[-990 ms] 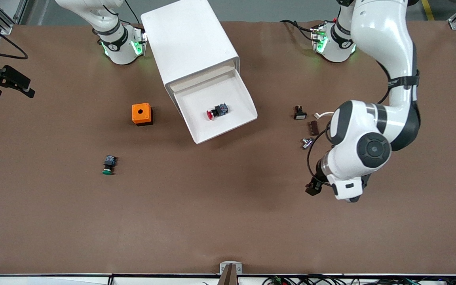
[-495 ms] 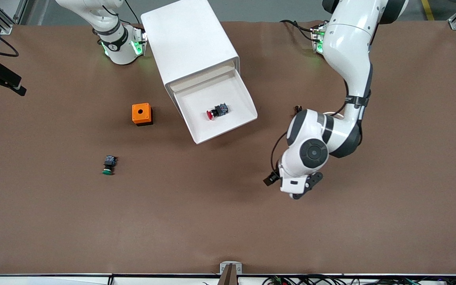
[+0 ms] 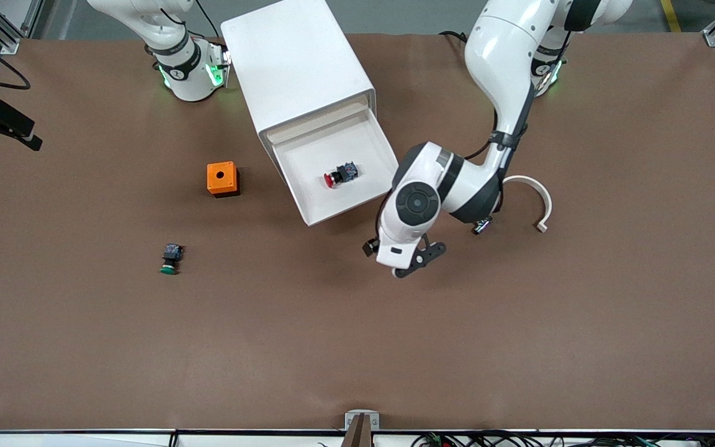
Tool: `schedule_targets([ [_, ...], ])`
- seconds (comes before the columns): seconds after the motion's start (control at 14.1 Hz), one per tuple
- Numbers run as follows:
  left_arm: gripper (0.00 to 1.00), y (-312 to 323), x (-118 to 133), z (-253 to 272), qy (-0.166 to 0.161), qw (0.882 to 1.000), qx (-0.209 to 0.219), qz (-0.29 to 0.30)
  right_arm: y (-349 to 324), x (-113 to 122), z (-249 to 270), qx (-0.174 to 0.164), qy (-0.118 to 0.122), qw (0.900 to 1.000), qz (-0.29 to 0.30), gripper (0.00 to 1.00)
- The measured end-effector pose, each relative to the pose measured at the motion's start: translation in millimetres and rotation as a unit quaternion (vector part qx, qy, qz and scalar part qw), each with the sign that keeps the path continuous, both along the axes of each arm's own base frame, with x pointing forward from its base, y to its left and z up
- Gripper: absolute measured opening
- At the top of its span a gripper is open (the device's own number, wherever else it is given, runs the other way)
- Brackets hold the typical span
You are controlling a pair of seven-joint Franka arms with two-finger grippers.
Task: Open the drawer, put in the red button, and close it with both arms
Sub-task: 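Push the drawer shut with the left gripper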
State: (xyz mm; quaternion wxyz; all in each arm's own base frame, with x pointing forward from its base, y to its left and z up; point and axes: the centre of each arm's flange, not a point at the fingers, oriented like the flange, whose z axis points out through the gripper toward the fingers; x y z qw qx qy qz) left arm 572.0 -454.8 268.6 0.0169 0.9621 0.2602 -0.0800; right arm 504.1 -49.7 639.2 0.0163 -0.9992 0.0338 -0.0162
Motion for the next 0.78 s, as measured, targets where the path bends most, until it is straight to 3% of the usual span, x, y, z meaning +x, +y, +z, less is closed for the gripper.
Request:
schedule_targets([
  [0.28,1.0,-28,-30,-3,0.01,1.0,0.005,-0.017,0,0,1,-0.002,-0.001,1.0,0.0,1.0],
  [0.78,1.0,-81,-122,12,0.055,0.997,-0.008,-0.056,3,1,1,-0.003,-0.001,1.0,0.004,1.0],
])
